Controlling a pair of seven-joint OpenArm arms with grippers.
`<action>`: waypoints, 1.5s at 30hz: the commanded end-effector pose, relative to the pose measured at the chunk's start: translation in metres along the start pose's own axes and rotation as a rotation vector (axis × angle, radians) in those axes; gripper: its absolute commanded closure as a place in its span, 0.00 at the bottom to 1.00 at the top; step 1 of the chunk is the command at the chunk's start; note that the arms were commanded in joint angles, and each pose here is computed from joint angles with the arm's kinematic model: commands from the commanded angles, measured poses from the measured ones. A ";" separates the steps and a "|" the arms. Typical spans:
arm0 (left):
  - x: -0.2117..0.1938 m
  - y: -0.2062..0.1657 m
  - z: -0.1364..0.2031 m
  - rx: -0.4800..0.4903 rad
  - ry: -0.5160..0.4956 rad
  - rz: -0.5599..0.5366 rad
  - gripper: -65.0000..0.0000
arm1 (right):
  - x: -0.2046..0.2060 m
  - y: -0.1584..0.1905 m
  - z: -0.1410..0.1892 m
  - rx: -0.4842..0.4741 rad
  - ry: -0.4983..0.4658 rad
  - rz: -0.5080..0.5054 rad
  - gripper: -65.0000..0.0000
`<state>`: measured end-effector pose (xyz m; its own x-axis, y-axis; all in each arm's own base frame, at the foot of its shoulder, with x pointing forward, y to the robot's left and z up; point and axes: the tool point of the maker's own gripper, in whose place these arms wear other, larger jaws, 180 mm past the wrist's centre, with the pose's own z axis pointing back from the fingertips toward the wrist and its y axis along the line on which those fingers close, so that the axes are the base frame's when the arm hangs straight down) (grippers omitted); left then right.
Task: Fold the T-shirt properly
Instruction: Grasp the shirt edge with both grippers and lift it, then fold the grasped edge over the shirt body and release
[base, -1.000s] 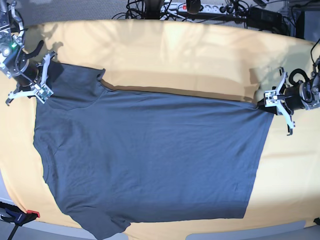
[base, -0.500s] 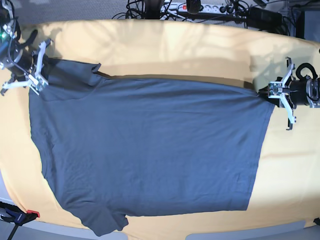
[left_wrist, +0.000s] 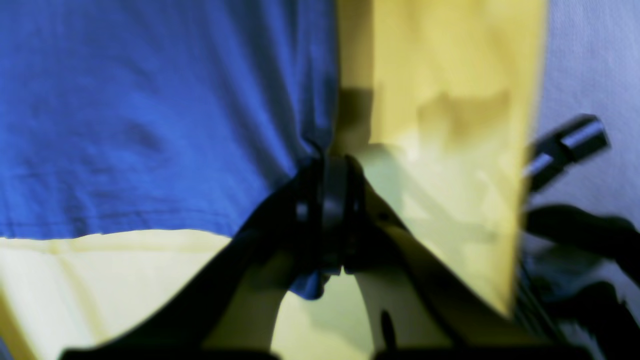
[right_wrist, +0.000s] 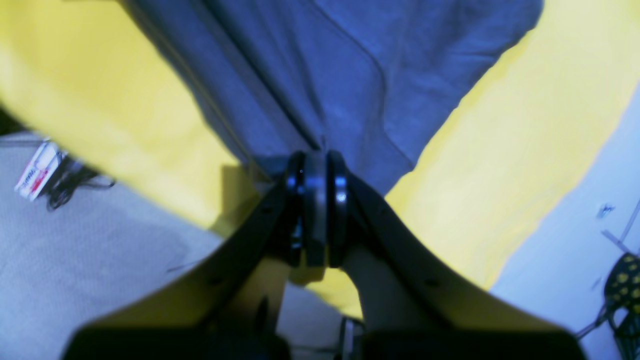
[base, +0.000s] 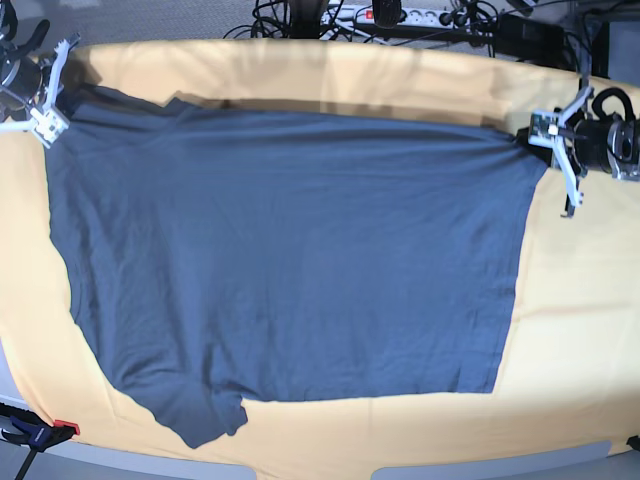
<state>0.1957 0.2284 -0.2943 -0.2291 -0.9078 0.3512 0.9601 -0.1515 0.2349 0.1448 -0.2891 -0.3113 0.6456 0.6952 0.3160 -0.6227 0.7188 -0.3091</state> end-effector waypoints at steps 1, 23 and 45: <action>-0.009 0.003 0.012 0.001 0.063 -0.015 1.00 | -0.003 -0.006 0.004 -0.025 0.018 0.022 1.00; -0.004 0.013 0.025 0.071 0.211 -0.088 1.00 | 0.042 -0.037 0.039 -0.167 -0.188 0.061 1.00; 0.002 0.150 -0.004 0.627 -0.008 -0.026 1.00 | 0.118 -0.100 -0.075 -0.164 -0.327 0.001 1.00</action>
<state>0.3305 0.1974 -0.2795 -0.2392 -0.9027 0.3577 0.7173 0.0840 0.6917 0.3072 -0.2739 -0.3263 0.4837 0.6662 0.5677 -0.5433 0.7370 -0.4020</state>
